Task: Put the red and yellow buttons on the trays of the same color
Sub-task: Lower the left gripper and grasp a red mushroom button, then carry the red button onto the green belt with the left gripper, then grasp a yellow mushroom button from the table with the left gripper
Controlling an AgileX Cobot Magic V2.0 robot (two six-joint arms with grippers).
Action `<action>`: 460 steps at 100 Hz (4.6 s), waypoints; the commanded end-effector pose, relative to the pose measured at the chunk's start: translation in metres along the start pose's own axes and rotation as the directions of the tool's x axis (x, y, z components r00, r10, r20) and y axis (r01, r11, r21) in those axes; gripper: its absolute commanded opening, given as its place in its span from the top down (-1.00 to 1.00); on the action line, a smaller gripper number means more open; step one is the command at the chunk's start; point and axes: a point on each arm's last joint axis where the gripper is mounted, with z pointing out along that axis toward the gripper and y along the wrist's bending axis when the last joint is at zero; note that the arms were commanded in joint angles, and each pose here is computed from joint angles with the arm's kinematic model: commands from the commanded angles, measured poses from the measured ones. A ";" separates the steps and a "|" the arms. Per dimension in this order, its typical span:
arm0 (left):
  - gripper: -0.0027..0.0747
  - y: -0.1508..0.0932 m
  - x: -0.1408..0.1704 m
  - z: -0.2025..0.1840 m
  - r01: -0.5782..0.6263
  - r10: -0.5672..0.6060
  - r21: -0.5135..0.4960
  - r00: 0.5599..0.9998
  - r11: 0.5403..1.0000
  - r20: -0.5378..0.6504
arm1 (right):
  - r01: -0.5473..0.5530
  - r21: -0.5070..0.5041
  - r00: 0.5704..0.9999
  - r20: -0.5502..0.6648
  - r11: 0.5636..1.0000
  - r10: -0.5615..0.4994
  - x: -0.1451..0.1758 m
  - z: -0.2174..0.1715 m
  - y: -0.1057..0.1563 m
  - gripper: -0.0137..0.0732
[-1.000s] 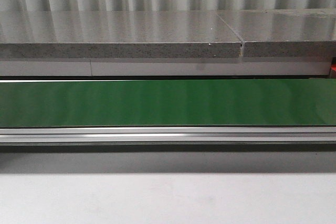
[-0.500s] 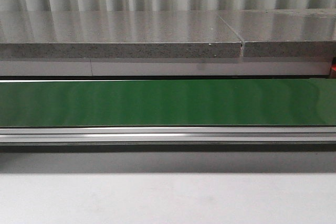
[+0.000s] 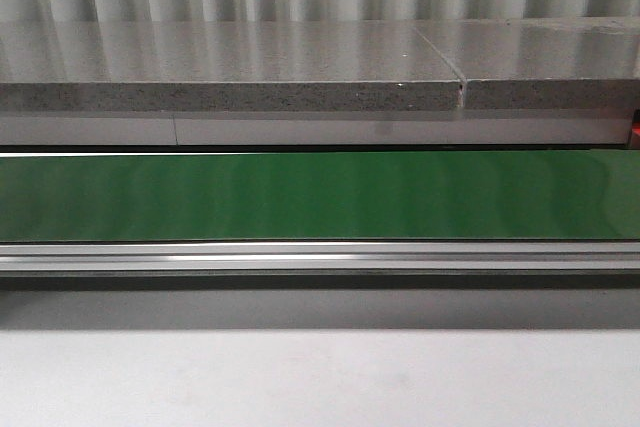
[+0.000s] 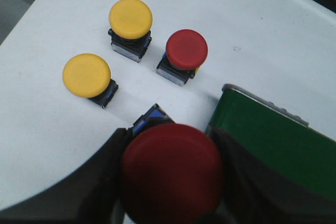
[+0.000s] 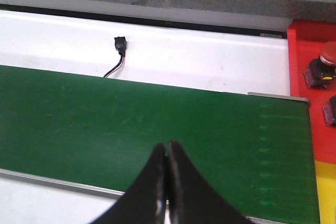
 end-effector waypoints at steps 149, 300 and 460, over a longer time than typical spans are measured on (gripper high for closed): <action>-0.68 -0.070 0.048 0.001 -0.268 0.284 0.201 0.957 0.942 -0.052 | 0.008 0.010 0.996 0.087 1.000 -0.009 -0.012 -0.007 0.001 0.84; -0.67 0.060 -0.024 0.073 0.097 -0.098 -0.047 0.995 0.994 -0.018 | 0.008 0.010 0.996 0.087 1.000 -0.009 -0.012 -0.007 0.001 0.84; 0.98 -0.027 -0.054 -0.034 -0.181 0.170 0.089 0.978 0.979 0.118 | 0.008 0.010 0.996 0.087 1.000 -0.009 -0.012 -0.007 0.001 0.84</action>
